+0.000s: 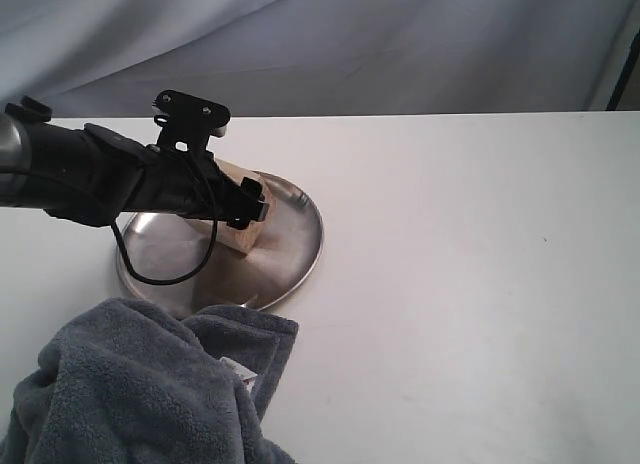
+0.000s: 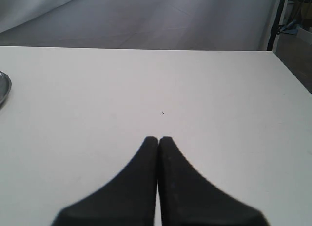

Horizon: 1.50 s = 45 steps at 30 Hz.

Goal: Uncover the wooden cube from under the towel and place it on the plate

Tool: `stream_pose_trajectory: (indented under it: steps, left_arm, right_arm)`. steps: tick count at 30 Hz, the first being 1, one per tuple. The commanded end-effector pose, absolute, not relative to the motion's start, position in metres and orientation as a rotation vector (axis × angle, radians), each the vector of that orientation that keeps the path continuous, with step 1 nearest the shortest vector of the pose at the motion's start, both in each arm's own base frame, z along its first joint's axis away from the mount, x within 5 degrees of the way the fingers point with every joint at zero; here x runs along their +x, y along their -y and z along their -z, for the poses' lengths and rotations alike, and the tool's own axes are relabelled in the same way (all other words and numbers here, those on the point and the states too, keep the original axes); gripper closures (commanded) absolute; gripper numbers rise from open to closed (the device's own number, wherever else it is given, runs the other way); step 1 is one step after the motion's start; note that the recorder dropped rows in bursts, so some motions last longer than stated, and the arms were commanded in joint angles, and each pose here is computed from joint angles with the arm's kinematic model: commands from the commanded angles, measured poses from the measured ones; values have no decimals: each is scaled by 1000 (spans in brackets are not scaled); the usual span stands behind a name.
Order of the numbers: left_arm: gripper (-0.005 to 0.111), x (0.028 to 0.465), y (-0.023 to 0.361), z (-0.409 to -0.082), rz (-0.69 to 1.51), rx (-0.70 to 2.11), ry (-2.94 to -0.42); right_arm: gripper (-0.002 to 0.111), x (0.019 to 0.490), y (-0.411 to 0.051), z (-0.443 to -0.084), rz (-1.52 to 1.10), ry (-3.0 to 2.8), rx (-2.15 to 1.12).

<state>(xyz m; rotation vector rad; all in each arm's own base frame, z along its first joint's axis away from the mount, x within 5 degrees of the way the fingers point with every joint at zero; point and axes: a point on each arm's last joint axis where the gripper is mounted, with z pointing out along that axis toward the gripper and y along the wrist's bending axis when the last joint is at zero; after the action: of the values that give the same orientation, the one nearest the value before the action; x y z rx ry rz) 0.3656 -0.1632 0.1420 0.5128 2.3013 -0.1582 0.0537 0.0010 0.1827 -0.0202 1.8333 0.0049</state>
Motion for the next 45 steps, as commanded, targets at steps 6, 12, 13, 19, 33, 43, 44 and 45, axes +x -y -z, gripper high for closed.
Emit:
stream_pose_trajectory:
  steps: [6, 12, 13, 19, 33, 43, 44, 45]
  left_arm:
    - [84, 368, 163, -148, 146, 492, -2282]
    - [2, 368, 164, -147, 148, 505, -2281]
    - [2, 368, 164, -147, 145, 511, -2279]
    - [2, 368, 164, -149, 136, 534, -2267]
    - [2, 331, 167, -271, 397, 594, -2000]
    - [33, 262, 138, -335, 428, 580, -1814]
    - [40, 254, 133, -337, 415, 569, -1802]
    - [44, 248, 130, -339, 412, 564, -1792]
  right_arm:
    - [108, 53, -1, -182, -11, -1827, -19]
    - [108, 53, -1, -182, -11, -1827, -19]
    - [108, 53, -1, -182, -11, -1827, -19]
    - [108, 53, -1, -182, -11, -1827, -19]
    - [108, 53, -1, -182, -11, -1827, -19]
    - [108, 53, -1, -182, -11, -1827, -19]
    - [108, 53, -1, -182, -11, -1827, -19]
    - [108, 53, -1, -182, -11, -1827, -19]
